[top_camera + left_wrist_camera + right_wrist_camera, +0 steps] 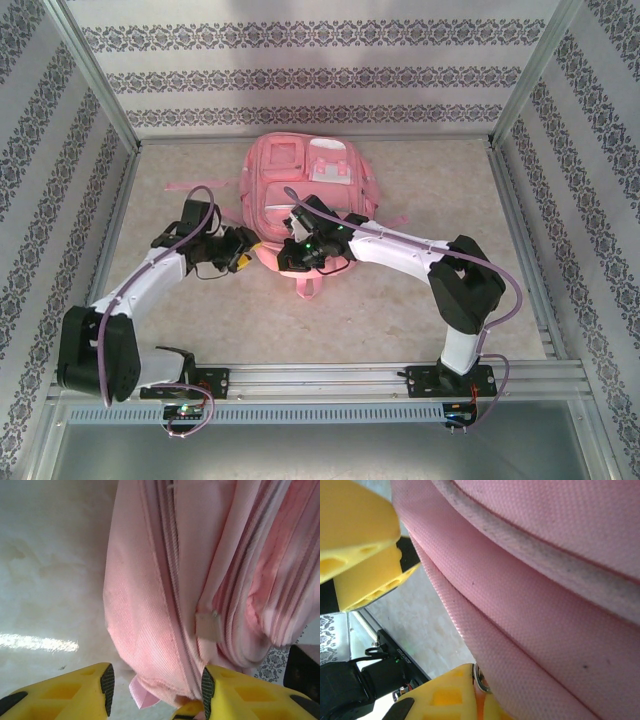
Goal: Pack the student bag
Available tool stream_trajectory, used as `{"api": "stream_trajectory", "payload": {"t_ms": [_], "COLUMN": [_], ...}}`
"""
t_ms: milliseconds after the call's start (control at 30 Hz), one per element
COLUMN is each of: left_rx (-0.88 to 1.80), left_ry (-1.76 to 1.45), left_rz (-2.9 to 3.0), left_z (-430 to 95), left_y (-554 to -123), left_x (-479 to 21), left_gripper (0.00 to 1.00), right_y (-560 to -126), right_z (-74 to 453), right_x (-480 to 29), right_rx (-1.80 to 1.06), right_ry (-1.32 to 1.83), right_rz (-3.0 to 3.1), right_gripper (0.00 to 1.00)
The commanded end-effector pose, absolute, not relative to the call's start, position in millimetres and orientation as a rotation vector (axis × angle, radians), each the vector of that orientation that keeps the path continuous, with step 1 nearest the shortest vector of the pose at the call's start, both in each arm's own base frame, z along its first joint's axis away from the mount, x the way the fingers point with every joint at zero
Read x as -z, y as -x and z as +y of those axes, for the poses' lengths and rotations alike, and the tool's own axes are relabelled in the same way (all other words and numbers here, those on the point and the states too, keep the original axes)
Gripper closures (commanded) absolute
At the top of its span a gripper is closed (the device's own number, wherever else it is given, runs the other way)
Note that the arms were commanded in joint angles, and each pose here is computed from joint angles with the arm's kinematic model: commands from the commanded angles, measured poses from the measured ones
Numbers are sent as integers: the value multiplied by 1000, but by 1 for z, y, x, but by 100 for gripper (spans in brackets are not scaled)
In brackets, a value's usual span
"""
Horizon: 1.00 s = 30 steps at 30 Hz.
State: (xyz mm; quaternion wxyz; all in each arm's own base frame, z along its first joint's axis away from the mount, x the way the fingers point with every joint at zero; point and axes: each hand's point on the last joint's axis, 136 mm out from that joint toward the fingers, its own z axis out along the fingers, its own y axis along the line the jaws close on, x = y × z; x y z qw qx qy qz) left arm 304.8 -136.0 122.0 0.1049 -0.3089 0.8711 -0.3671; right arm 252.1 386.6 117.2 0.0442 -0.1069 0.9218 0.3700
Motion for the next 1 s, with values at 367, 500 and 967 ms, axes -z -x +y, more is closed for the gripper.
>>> {"api": "stream_trajectory", "payload": {"t_ms": [367, 500, 967], "left_rx": [1153, 1117, 1013], "left_ry": [842, 820, 744], "left_rz": [2526, 2534, 2547], "left_z": [-160, -157, -140], "left_y": [-358, -359, -365], "left_x": [-139, -144, -167], "left_gripper": [89, 100, 100], "right_y": [-242, -241, -223], "right_z": [382, 370, 317], "right_x": [-105, -100, -81], "right_rx": [-1069, -986, -746], "right_ry": [403, 418, 510], "right_rz": [2819, 2837, 2935], "right_gripper": [100, 100, 100]}}
